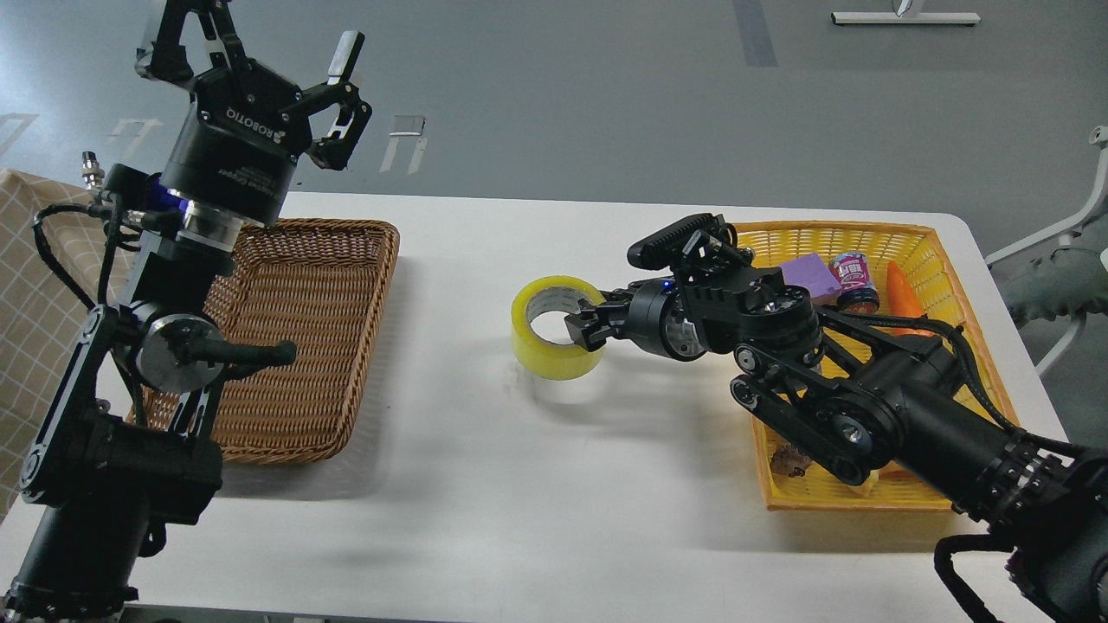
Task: Place and transfer tape with both arms
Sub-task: 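Lift the tape roll with the right gripper and carry it toward table center, then lower the tape roll onto the table and open the right gripper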
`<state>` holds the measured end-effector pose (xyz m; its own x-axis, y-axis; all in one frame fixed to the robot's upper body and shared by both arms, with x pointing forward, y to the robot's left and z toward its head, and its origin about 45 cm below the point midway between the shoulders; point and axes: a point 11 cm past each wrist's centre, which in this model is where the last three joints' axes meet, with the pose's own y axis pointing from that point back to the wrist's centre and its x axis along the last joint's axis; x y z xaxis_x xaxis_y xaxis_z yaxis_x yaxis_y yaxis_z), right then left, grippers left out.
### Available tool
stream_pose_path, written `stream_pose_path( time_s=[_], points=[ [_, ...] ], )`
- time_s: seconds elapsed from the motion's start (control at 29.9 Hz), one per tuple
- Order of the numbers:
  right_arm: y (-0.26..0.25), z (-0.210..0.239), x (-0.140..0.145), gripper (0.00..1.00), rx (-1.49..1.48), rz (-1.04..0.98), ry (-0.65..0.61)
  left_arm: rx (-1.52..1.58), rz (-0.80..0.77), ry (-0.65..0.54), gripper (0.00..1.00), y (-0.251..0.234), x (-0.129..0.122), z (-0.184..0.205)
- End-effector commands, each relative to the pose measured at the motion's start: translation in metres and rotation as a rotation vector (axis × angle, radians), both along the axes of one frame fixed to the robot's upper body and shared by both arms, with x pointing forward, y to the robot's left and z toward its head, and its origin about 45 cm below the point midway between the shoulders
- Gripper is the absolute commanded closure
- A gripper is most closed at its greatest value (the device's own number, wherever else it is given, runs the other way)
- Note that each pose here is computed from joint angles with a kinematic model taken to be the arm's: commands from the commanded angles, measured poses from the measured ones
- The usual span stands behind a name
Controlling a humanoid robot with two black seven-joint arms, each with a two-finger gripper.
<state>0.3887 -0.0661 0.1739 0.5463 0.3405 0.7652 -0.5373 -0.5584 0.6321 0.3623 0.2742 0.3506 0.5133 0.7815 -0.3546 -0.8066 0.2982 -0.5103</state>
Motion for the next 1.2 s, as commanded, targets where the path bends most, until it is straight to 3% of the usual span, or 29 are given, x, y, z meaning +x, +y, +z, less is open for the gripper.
stream_pose_path(
  time_s=[0.0,1.17],
  points=[
    [0.004,-0.005,-0.005,0.94,0.006,0.003,0.013,0.006,0.002,0.000,0.02,0.001,0.000,0.000],
    [0.005,-0.026,-0.024,0.83,-0.002,0.002,0.061,0.009,0.019,0.016,0.02,0.009,-0.002,-0.006]
  ],
)
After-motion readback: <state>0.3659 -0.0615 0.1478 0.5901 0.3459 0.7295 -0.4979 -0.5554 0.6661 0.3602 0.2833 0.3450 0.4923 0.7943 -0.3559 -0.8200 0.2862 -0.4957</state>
